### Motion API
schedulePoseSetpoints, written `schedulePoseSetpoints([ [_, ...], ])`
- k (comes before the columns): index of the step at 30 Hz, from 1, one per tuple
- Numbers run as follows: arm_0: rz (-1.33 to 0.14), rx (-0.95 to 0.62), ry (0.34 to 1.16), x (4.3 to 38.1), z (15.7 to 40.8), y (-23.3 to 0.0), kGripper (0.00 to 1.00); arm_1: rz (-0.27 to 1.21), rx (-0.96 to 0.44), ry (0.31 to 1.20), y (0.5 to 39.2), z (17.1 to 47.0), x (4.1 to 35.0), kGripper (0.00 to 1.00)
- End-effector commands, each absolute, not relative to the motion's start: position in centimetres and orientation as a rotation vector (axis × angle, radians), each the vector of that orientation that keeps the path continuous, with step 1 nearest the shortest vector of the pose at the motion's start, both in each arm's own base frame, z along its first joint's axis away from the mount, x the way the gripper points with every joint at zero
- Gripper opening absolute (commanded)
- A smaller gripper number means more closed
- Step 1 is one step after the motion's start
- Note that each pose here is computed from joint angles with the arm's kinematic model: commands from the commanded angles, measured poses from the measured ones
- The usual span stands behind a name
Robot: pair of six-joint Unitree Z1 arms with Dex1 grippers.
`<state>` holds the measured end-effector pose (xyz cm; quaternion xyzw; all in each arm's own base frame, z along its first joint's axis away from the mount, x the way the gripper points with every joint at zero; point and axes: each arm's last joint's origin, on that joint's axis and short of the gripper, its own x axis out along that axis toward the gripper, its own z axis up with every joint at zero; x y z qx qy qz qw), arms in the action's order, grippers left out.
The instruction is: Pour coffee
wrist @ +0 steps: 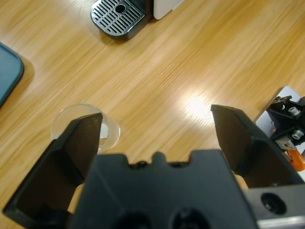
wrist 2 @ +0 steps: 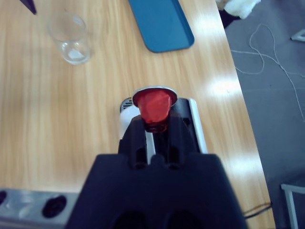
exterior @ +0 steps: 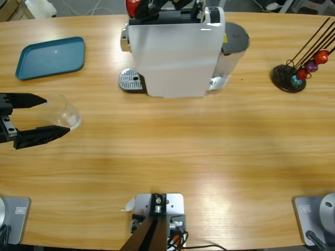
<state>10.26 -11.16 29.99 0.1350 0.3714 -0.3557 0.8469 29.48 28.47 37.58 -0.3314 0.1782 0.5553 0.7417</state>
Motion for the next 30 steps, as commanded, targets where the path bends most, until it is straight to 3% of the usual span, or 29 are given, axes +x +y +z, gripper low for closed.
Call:
schedulePoseSetpoints([
  [1, -0.773, 0.298, 0.801, 9.9, 29.1, -11.1, 0.986, 1.120, -0.805, 0.423, 28.4, 36.3, 30.8, 0.000],
  [30, -0.776, 0.290, 0.784, 9.7, 29.2, -10.9, 0.984, 1.150, -0.826, 0.520, 28.2, 32.5, 30.7, 0.000],
])
